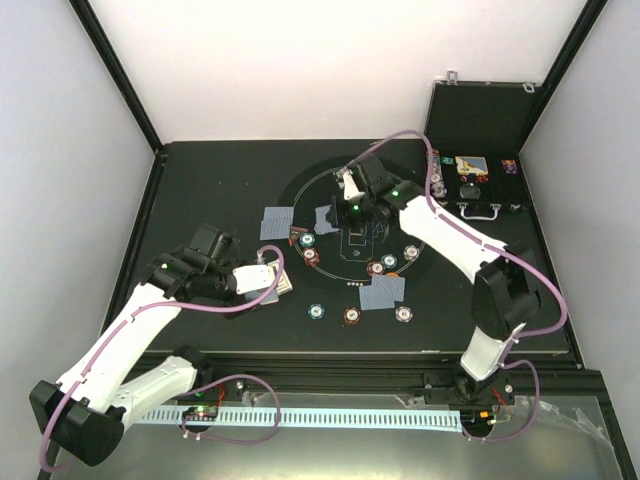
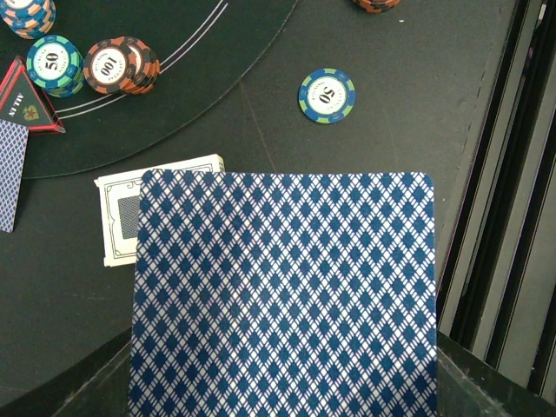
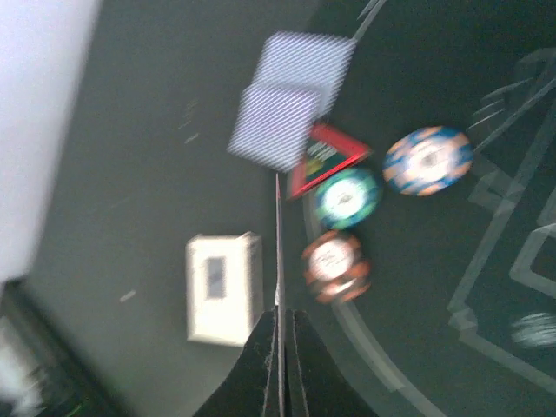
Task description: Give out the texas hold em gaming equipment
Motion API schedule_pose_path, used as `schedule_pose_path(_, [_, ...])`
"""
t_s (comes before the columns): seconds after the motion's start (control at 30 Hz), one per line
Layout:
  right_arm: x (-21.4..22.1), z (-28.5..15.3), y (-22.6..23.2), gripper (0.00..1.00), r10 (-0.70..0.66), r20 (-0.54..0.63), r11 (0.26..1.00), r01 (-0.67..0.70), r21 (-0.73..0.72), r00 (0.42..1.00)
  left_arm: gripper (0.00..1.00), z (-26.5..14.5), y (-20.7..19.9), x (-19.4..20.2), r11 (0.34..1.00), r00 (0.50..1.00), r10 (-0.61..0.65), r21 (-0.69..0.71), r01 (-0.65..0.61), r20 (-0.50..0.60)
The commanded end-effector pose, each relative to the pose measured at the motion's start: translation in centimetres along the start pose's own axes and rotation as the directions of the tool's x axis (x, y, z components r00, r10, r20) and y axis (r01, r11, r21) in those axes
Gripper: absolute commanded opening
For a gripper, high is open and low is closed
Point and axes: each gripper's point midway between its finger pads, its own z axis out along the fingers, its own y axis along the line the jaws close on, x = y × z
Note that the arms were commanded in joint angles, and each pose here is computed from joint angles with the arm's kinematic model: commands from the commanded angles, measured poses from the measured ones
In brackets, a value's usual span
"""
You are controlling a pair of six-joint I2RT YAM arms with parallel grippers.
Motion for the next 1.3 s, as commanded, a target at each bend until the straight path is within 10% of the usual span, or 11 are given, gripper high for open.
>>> schedule_pose_path(0.0, [-1.8, -1.4, -8.6, 0.01, -0.176, -0.055, 0.817, 0.176, 0.549, 0.983, 0.06, -0.8, 0.4, -0.8, 1.0, 0.999, 0.013, -0.025, -0.012, 0.03])
schedule_pose_path(0.17, [-6.3, -1.1, -8.6, 0.01, -0.464, -0.115, 0.511, 0.371, 0.776, 0.879, 0.06, -0.8, 0.4, -0.6, 1.0, 1.0, 0.013, -0.028, -0.013, 0.022])
schedule_pose_path(0.3, [-7.8, 0.5, -8.5, 0.01, -0.67, -0.307, 0.112, 0.501, 0.858, 0.676, 0.06, -0.8, 0.3, -0.6, 1.0, 1.0, 0.011, -0.027, -0.01, 0.025])
schedule_pose_path(0.4, [-8.0, 2.4, -8.6, 0.01, -0.716, -0.377, 0.0, 0.54, 0.842, 0.588, 0.06, -0.8, 0.3, -0.5, 1.0, 1.0, 0.009, -0.027, -0.008, 0.023])
schedule_pose_path(0.73, [-3.7, 8.4, -12.1, 0.06, -0.708, -0.504, -0.019, 0.7, 0.714, 0.495, 0.06, -0.8, 0.4, -0.4, 0.999, 1.0, 0.011, -0.036, -0.011, 0.019])
schedule_pose_path(0.87, [-1.2, 9.3, -12.0, 0.2, -0.71, -0.519, 0.02, 0.75, 0.661, 0.476, 0.06, -0.7, 0.5, -0.5, 0.999, 1.0, 0.013, -0.036, -0.012, 0.021])
schedule_pose_path(1.0, [0.5, 9.3, -11.8, 0.62, -0.704, -0.509, 0.092, 0.774, 0.626, 0.495, 0.07, -0.9, 0.6, -0.6, 0.999, 1.0, 0.013, -0.039, -0.012, 0.023])
schedule_pose_path(1.27, [2.0, 7.4, -10.2, 0.81, -0.707, -0.416, 0.237, 0.746, 0.622, 0.572, 0.07, -1.0, 0.5, -0.7, 0.999, 1.0, 0.014, -0.034, -0.013, 0.027])
